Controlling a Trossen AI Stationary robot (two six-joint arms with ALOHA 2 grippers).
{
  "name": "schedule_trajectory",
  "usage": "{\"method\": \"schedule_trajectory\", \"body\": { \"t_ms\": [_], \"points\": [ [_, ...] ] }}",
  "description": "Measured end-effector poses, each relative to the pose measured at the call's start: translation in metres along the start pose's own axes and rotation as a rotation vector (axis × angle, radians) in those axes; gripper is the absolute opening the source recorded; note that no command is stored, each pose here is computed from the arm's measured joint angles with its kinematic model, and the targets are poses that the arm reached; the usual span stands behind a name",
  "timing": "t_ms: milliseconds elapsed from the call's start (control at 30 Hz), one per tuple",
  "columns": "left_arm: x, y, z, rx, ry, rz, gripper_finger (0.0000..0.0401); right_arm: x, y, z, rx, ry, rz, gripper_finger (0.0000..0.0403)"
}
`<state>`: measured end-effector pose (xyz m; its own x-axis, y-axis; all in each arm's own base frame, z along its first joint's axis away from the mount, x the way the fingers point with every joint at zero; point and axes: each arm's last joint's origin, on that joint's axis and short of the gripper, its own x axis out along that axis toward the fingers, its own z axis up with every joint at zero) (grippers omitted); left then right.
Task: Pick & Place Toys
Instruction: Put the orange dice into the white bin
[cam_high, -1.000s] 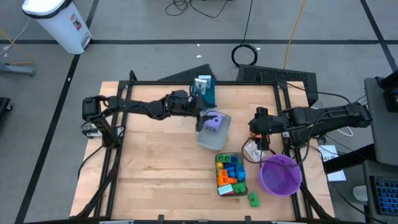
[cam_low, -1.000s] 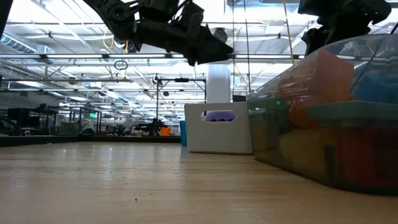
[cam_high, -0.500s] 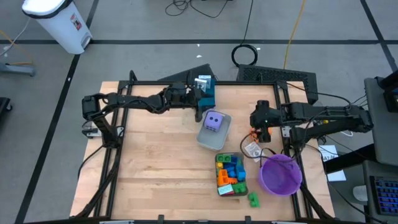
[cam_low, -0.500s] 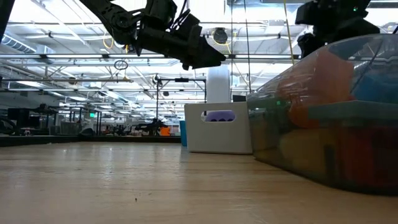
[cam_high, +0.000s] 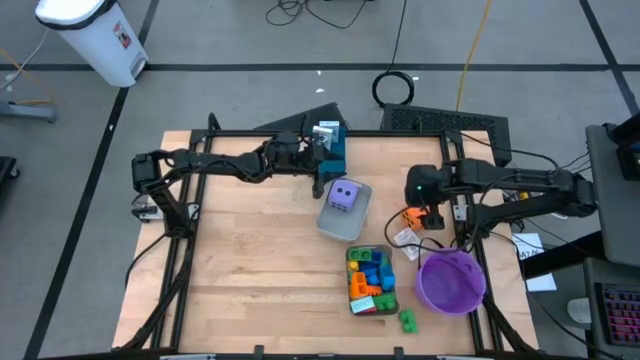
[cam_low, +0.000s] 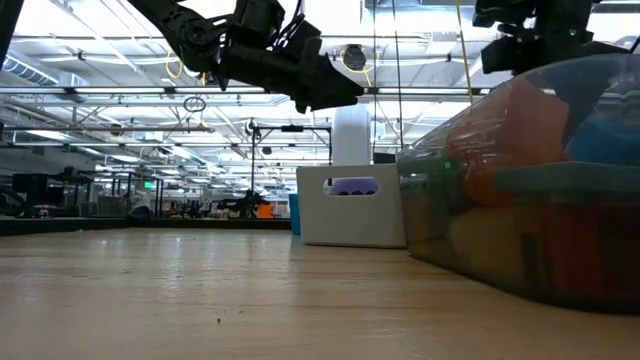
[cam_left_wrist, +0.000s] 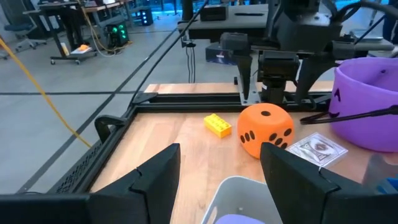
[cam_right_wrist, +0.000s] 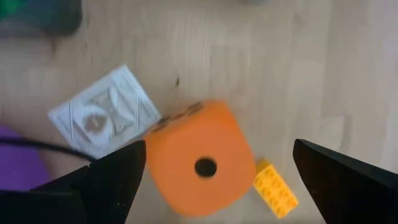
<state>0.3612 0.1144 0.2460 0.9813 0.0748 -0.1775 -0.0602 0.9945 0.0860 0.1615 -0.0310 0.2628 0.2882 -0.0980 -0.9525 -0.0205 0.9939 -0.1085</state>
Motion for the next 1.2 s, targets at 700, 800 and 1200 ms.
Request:
{"method": "schedule_trajectory", "body": {
  "t_ms": [700,800,1200],
  "points": [
    [0.0,0.0,-0.001,-0.008,0.005,-0.001,0.0227,0.003,-0.001,-0.001,-0.349,0.053,-0.019,0.0399],
    [0.0,0.0,0.0,-0.008,0.005,-0.001,0.0227,0.003,-0.001,-0.001,-0.355,0.053,-0.018,0.0399],
    [0.0,0.0,-0.001,-0.009,0.01,-0.002,0.0227,0.029,0.0,0.0,-0.317,0.183,0.034,0.0399]
  ]
}}
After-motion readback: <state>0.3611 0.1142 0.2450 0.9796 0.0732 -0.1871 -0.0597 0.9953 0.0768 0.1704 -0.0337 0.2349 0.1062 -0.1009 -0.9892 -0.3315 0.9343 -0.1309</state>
